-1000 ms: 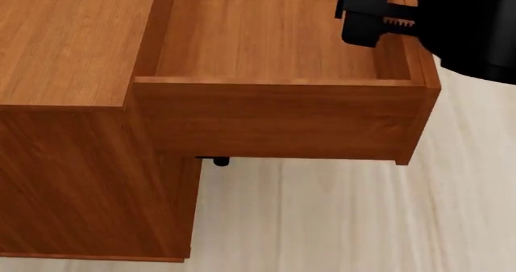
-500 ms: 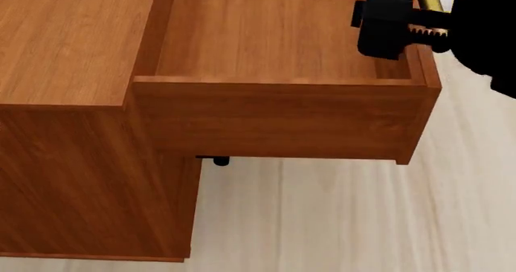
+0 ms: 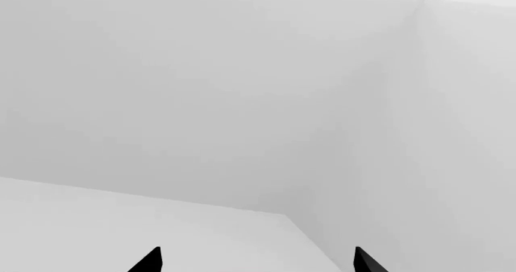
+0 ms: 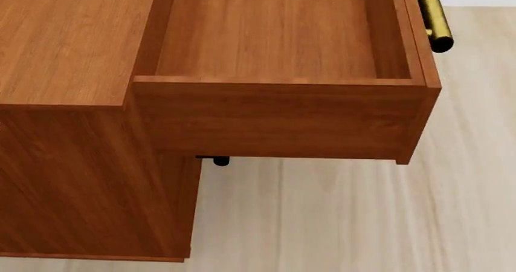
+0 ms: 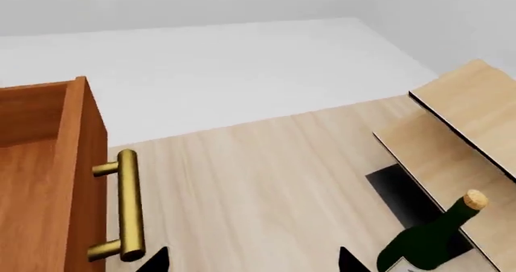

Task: Close the bottom drawer of the cabinet and open the top drawer.

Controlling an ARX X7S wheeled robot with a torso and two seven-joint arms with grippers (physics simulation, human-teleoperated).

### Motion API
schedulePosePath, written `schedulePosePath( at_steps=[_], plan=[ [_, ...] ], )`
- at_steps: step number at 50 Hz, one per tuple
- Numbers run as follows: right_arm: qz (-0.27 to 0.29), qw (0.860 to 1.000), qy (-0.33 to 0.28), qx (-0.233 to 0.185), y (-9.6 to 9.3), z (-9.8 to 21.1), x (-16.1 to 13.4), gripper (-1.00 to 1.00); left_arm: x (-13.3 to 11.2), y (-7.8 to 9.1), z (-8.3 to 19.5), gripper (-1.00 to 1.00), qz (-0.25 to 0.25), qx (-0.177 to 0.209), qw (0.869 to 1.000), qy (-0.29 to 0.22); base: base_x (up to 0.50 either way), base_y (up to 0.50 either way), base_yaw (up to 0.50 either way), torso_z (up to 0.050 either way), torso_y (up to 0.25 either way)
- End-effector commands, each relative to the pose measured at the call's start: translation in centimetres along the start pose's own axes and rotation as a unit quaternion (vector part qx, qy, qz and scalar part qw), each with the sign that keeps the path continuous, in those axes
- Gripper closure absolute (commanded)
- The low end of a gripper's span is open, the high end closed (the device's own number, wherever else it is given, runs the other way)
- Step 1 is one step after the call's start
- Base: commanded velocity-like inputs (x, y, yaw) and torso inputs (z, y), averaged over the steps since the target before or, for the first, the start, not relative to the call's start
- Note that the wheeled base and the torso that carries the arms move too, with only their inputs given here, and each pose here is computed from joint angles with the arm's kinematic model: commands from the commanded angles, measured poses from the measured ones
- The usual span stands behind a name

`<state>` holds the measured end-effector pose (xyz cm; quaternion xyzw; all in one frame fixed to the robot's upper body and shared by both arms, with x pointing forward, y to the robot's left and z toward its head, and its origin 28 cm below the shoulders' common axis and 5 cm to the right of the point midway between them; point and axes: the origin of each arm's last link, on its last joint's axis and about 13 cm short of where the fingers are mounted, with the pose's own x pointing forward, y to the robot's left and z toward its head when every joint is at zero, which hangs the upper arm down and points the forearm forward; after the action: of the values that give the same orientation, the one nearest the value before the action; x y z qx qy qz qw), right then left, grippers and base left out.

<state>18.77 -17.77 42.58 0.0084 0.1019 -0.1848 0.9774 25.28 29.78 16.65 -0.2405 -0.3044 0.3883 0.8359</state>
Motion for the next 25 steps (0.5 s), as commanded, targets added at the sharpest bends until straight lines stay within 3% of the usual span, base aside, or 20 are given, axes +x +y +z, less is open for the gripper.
schedulePosePath(
  at_steps=[1,15,18,25],
  plan=[
    [0.042,0.997,-0.062,-0.022,0.0,-3.2,-4.5,-1.0,0.0,0.0,0.0,-1.0,0.0,0.0,1.0,0.001,0.0,0.0,0.0,0.0,0.0],
    [0.12,0.983,-0.137,-0.035,0.6,-10.4,-9.4,-1.0,0.0,-0.1,0.1,-1.0,-0.003,0.006,1.0,-0.003,0.0,0.0,0.0,0.0,0.0],
    [0.107,0.98,-0.161,-0.041,0.9,-11.4,-9.5,-1.0,0.0,-0.2,0.1,-1.0,-0.003,0.007,1.0,-0.002,0.0,0.0,0.0,0.0,0.0],
    [0.14,0.974,-0.163,-0.072,1.5,-12.9,-8.5,-1.0,0.0,-0.2,0.0,-1.0,-0.003,0.009,1.0,-0.001,0.0,0.0,0.0,0.0,0.0]
  ],
)
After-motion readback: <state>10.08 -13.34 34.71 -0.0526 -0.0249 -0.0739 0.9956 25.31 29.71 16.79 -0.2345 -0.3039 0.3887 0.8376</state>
